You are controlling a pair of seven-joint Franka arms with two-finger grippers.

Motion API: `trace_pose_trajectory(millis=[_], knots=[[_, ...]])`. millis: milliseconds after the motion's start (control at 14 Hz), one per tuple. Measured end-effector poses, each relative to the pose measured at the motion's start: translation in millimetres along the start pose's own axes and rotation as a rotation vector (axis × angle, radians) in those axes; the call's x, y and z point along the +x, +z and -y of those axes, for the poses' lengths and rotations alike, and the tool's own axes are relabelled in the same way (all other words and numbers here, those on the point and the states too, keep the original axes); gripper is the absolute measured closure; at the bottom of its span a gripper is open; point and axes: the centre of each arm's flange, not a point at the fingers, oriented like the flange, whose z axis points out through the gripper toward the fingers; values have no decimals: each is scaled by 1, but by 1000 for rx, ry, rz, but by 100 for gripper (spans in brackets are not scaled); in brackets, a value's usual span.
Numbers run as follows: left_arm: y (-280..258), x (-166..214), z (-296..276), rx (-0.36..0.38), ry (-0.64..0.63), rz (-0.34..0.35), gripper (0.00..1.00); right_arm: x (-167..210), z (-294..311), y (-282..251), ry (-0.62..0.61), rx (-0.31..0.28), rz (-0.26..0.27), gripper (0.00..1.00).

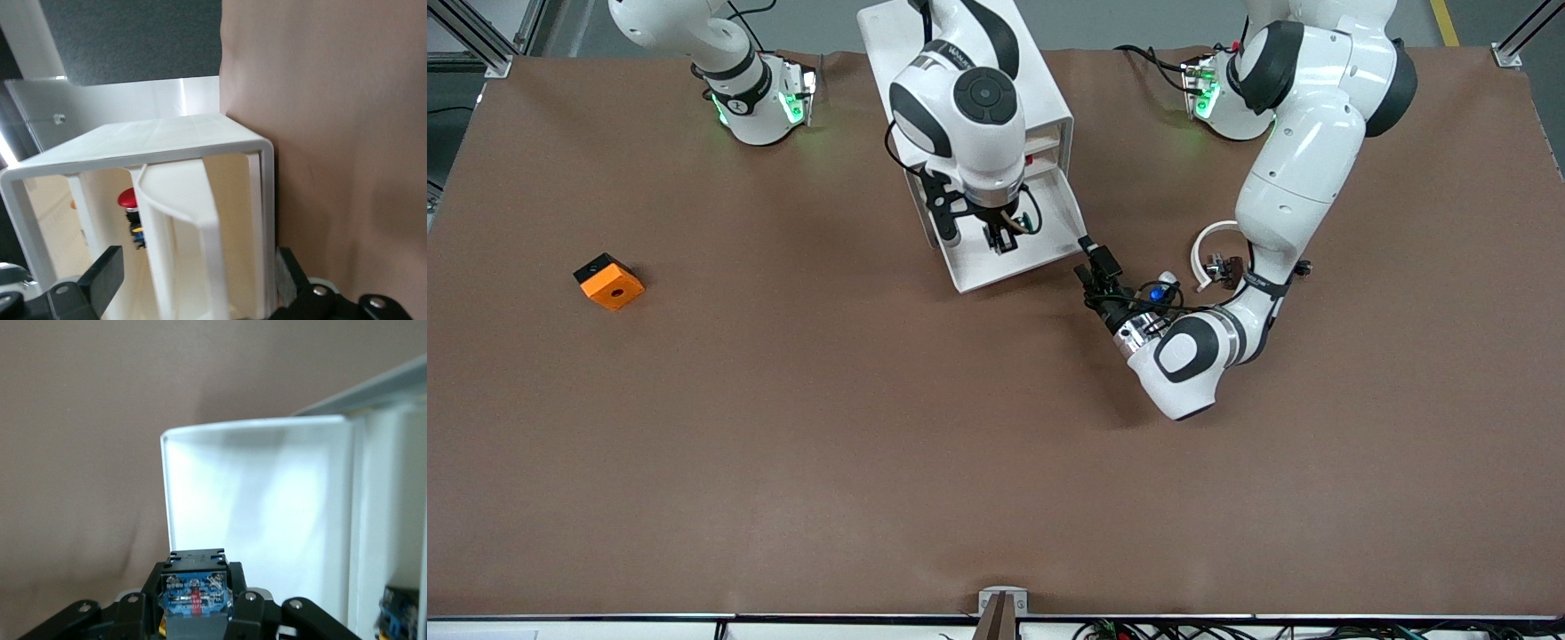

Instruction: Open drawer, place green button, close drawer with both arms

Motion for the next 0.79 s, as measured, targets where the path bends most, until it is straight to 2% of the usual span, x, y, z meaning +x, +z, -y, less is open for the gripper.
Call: trace_pose_trajectory(millis=[215,430,644,788], knots=[[-11,-3,20,-45,143,-40,0,-3,-1,2,60,-30,45,59],[-23,-6,38,-105,344,-95,0,-7,-2,22,64,-53,36,59],[-43,-15,53,-237,535,-137,0,-23,-13,60,37,-84,5,59],[-56,-23,58,-337,671,-162,0,-33,-16,80,24,-73,6,59]])
